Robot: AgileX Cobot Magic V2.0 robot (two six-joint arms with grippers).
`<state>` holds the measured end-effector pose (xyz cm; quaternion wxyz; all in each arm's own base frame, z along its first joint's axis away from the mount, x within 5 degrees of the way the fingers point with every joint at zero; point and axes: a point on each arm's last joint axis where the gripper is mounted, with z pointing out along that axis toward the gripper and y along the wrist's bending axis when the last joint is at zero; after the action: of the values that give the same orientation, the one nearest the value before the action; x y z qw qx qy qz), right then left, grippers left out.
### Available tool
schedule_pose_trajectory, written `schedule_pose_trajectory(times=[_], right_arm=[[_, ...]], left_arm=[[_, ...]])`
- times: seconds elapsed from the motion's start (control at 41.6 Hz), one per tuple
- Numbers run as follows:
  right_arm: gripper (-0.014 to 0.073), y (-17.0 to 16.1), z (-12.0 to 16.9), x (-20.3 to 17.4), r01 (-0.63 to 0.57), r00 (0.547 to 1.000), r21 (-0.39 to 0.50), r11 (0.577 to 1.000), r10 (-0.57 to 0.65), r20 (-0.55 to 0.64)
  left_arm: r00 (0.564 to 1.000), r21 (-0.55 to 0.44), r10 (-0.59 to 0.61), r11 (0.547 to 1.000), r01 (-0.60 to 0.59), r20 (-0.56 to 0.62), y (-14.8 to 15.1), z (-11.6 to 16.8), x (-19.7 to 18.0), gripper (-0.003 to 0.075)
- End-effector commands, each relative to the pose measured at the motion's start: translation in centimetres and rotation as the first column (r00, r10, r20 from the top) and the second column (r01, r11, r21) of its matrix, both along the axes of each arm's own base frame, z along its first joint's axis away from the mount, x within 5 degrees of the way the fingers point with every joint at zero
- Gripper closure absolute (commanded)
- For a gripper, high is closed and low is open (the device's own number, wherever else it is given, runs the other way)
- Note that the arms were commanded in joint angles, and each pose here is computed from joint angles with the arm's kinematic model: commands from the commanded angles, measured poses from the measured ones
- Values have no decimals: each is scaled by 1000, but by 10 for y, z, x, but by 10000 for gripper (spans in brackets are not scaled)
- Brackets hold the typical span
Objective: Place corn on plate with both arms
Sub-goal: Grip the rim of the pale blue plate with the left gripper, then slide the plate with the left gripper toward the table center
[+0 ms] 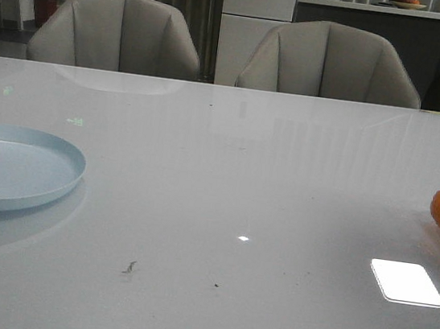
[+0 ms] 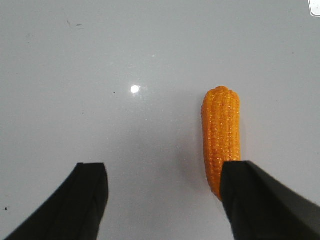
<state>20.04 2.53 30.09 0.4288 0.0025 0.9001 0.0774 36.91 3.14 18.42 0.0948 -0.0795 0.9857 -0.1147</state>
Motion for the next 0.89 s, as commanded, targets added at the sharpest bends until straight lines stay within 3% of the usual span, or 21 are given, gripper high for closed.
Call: schedule_pose_trajectory(times=[0.0,0.168,0.313,0.625,0.866], right_arm=[[22,0,18,4,8,995,17,1000,-9,101],[22,0,18,4,8,995,17,1000,-9,100],[22,0,18,4,8,995,17,1000,-9,100],[22,0,18,3,6,996,16,1000,-8,89],[22,0,17,3,6,996,15,1000,-7,85]], left_arm=[[995,-46,-27,998,31,91,-12,36,7,625],[985,-53,-120,990,127,126,-43,57,16,625],[965,-100,-188,973,208,181,-87,68,19,625],[915,-157,-300,924,349,270,-172,73,9,624],[897,-153,-304,918,366,321,-201,69,7,622]])
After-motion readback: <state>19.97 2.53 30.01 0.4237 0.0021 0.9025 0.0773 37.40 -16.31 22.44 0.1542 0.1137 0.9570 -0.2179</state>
